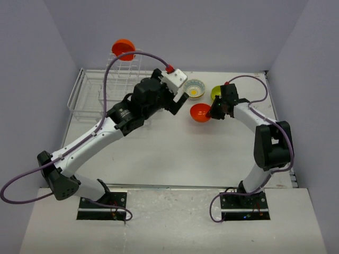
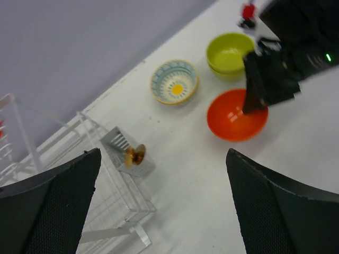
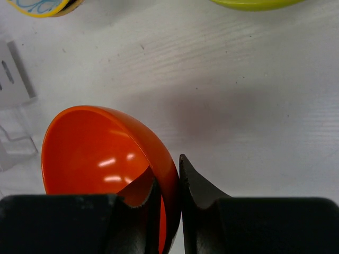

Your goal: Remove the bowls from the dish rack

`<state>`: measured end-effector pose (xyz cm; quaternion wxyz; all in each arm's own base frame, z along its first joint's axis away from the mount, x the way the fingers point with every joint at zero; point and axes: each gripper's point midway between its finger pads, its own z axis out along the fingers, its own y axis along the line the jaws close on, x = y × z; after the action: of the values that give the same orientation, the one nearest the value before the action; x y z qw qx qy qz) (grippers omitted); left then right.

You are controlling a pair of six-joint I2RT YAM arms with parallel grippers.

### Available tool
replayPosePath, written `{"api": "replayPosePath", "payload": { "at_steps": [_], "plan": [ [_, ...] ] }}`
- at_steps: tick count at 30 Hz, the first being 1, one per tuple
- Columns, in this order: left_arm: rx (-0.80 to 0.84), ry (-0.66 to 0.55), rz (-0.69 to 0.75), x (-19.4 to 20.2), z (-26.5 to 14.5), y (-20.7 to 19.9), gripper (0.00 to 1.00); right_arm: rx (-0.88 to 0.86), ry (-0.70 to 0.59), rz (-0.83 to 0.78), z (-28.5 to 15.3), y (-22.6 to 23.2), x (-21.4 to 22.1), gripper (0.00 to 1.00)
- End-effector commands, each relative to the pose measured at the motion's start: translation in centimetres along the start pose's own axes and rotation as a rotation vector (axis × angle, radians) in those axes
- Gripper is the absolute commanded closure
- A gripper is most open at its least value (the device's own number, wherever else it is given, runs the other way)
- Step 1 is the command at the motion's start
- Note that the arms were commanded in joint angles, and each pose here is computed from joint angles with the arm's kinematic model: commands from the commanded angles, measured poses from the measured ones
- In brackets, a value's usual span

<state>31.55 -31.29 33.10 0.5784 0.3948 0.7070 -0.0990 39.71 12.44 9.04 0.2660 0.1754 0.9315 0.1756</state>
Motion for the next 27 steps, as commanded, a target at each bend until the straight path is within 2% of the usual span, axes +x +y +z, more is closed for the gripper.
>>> {"api": "replayPosePath", "payload": {
  "at_steps": [1, 2, 6, 10, 12, 14, 15, 18, 21, 23, 25, 27],
  "plan": [
    [-0.359, -0.121, -0.409, -2.7, -1.9, 10.1, 0.0, -0.049, -0.078, 0.081, 2.6, 1.6, -2.3, 1.0],
    [-0.372, -0.127, -0.553, -2.4, -2.1, 11.1, 0.0, -0.035, -0.066, 0.089, 3.2, 1.3, -2.1, 1.0],
    [-0.456, -0.166, -0.697, -1.6, -3.3, 14.5, 0.0, 0.013, -0.018, 0.114, 5.5, 0.2, -1.1, 1.0],
    [-0.701, -0.199, -0.859, 0.1, -5.6, 17.9, 0.0, 0.03, 0.007, 0.121, 6.7, -0.6, 0.0, 0.97],
    [-0.785, -0.23, -0.916, 0.4, -6.7, 19.2, 0.0, 0.03, 0.001, 0.124, 6.6, -0.7, 0.1, 0.82],
    [-0.806, -0.267, -0.957, 0.2, -7.1, 20.1, 0.0, 0.031, -0.003, 0.124, 6.3, -0.7, 0.2, 0.72],
    [-0.817, -0.282, -0.977, 0.2, -7.3, 20.5, 0.0, 0.029, -0.011, 0.124, 5.8, -0.6, 0.1, 0.6],
    [-0.793, -0.339, -1.052, -0.2, -7.1, 22.4, 0.0, 0.026, -0.046, 0.122, 4.2, -0.4, -0.5, 0.44],
    [-0.766, -0.378, -1.107, -0.3, -6.6, 25.2, 0.0, -0.003, -0.096, 0.104, 1.6, 0.6, -1.7, 0.32],
    [-0.733, -0.42, -1.146, -1.6, -6.6, 26.4, 0.0, -0.009, -0.113, 0.095, 0.0, 1.0, -2.1, 0.3],
    [-0.692, -0.409, -1.192, -0.9, -5.5, 27.6, 0.0, -0.037, -0.162, 0.082, -2.8, 1.8, -3.0, 0.27],
    [-0.643, -0.424, -1.295, -0.5, -4.3, 28.5, 0.0, -0.06, -0.203, 0.068, -5.0, 2.4, -3.6, 0.23]
  ]
}}
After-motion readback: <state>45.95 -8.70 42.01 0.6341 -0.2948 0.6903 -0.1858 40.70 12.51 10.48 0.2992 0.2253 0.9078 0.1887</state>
